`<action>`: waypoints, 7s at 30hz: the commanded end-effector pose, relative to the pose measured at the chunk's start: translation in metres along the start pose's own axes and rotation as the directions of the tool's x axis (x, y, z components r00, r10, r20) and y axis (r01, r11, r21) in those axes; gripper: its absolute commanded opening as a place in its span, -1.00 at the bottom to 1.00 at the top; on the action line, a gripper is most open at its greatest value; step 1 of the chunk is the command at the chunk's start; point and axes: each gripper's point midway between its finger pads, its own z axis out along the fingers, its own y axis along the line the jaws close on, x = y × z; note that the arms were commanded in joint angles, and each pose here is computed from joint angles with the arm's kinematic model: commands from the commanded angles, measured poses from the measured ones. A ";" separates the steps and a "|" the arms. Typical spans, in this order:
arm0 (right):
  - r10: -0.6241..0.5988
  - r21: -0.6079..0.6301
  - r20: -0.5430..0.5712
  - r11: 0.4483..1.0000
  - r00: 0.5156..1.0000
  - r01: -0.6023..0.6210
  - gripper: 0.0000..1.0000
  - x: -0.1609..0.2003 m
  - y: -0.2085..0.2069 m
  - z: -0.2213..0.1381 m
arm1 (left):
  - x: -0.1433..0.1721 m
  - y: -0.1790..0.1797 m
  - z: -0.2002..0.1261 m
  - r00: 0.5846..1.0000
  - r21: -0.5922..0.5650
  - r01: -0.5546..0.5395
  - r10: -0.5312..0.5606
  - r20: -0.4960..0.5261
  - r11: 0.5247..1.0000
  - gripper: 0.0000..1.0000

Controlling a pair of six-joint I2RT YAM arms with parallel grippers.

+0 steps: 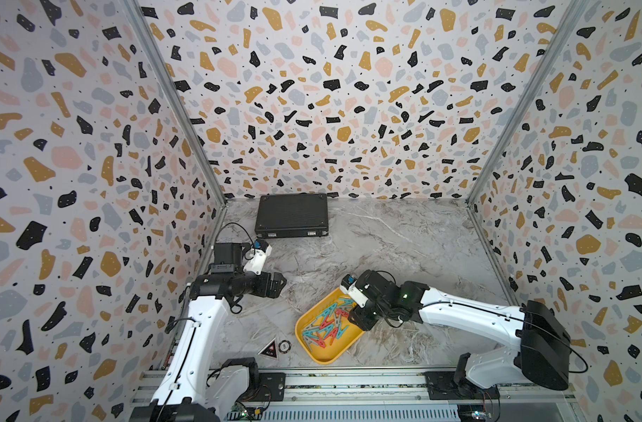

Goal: Take the clothespins out of the storage box
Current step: Move the storage box to the center of the board, then pick up the clothespin from the storage box, then place the clothespin at the center of the board, then pick up the clothespin from the center of the board.

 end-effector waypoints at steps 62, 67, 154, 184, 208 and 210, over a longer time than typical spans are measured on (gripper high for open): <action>-0.009 0.206 0.074 0.979 0.997 -0.007 -1.00 -0.048 -0.012 0.005 | 0.001 0.001 0.004 1.000 -0.002 -0.015 0.015 -0.001 1.000 0.99; -0.012 0.214 0.109 0.977 0.994 -0.012 -1.00 -0.053 -0.013 -0.009 | 0.001 0.002 0.004 1.000 -0.003 -0.016 0.016 0.001 1.000 0.99; 0.470 0.219 0.046 0.856 0.882 -0.468 -0.07 0.008 -0.155 -0.108 | 0.001 -0.002 0.004 1.000 0.014 -0.018 0.018 0.001 1.000 0.99; 0.192 0.081 -0.160 0.980 0.968 -0.181 -0.06 0.126 -0.017 -0.025 | 0.003 -0.001 0.007 1.000 0.018 -0.011 0.011 -0.014 1.000 0.99; 0.114 0.074 -0.236 0.992 0.965 -0.099 0.03 0.148 -0.008 -0.002 | 0.003 -0.001 0.006 1.000 0.018 -0.012 0.012 -0.013 1.000 0.99; 0.116 0.080 -0.243 0.992 0.963 -0.099 0.03 0.150 -0.009 -0.001 | 0.002 -0.001 0.006 1.000 0.017 -0.013 0.013 -0.011 1.000 1.00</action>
